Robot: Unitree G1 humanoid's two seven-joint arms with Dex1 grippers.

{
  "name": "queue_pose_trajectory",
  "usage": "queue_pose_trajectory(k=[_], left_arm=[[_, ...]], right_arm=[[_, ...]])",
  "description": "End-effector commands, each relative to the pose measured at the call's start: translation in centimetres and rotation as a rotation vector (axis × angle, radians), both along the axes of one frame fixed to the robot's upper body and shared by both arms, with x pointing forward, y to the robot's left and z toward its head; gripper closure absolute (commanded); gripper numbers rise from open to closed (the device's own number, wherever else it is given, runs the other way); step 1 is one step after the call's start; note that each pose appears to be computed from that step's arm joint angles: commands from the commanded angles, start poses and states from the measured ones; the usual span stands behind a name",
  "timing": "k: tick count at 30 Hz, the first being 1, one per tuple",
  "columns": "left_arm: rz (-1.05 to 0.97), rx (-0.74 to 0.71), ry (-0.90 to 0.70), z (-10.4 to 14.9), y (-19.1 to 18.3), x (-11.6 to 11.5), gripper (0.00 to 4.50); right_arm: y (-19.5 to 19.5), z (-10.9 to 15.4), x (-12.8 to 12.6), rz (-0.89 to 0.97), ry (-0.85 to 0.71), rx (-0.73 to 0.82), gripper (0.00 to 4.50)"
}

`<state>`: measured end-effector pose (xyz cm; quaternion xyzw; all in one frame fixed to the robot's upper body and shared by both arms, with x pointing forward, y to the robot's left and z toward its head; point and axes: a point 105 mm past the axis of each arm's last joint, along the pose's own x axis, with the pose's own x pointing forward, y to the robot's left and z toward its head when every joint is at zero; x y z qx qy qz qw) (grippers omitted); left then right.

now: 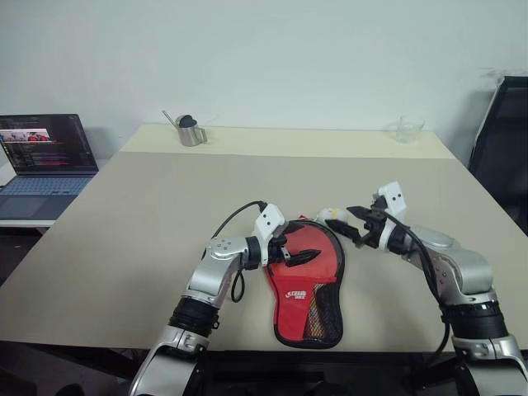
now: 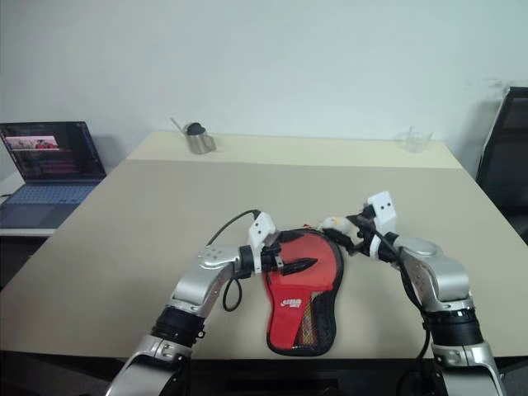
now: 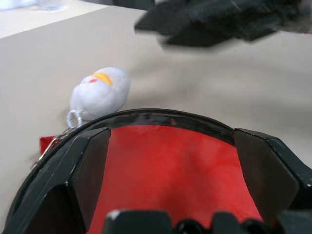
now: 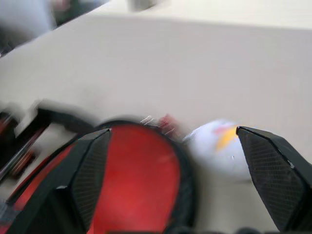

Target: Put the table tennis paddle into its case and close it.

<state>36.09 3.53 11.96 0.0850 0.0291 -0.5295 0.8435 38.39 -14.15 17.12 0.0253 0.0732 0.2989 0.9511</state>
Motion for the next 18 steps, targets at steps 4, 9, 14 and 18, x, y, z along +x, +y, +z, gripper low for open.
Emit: queue_pose_trajectory(k=[4, 9, 14, 18], left_arm=[[0.072, 0.015, -0.021, -0.6, -0.3, 1.2, 0.16], [0.105, 0.01, -0.005, -1.0, -0.6, 1.8, 0.16], [0.112, 0.093, 0.023, -3.0, -0.5, 1.7, 0.16], [0.109, 0.09, 0.019, -3.0, -0.6, 1.5, 0.16]], right_arm=[[-1.1, 1.4, 4.2, -0.236, -0.023, 0.009, 0.0], [0.6, -0.1, 6.6, -0.296, 0.035, -0.047, 0.0], [1.9, -1.9, 7.4, -0.319, 0.107, -0.052, 0.0], [2.5, -2.6, 7.3, -0.3, 0.12, -0.064, 0.0]])
